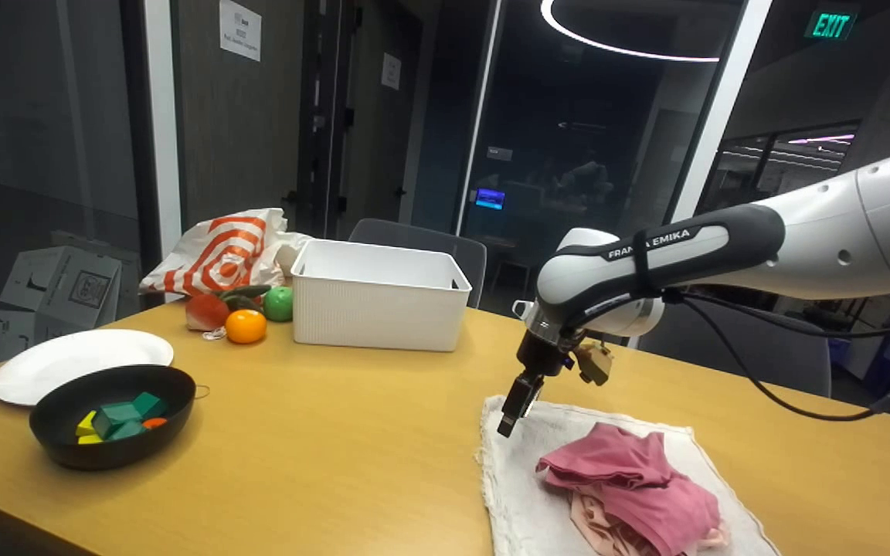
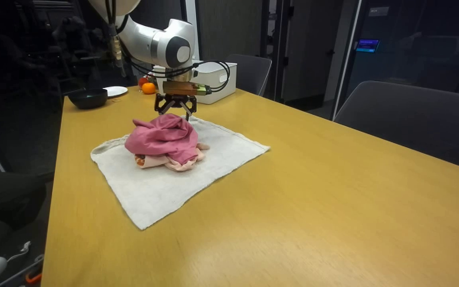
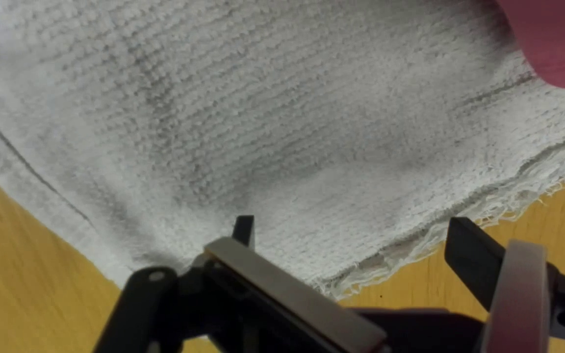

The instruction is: Put the two t-shirts on the white towel then fold the towel into a triangle once.

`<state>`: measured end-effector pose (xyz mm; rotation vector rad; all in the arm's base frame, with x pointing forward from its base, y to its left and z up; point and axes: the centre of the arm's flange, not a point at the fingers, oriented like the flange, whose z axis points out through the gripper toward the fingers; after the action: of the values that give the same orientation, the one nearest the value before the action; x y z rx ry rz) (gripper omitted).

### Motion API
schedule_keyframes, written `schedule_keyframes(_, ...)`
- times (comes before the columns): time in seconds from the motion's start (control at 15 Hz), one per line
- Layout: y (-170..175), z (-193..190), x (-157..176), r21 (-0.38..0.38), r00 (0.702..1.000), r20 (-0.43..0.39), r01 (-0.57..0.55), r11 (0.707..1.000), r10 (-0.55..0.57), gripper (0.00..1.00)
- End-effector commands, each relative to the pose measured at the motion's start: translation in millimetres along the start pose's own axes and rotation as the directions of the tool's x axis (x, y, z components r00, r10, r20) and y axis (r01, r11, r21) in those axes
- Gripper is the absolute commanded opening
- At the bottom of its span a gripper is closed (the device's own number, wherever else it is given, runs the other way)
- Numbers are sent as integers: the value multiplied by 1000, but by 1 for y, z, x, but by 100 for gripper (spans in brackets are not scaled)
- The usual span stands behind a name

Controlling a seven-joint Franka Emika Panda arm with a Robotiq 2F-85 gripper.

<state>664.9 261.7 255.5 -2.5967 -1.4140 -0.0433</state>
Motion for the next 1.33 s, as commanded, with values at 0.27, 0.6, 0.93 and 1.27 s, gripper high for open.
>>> schedule_keyframes(0.27,34,2,35,-116,999,38,31,993,-26,100)
schedule_keyframes(0.6,37,10,47,-110,994,92,60,992,-50,100)
schedule_keyframes(0.93,35,5,57,-168,987,146,95,981,-71,75)
schedule_keyframes(1.27,34,-12,65,-218,988,135,109,970,-81,42)
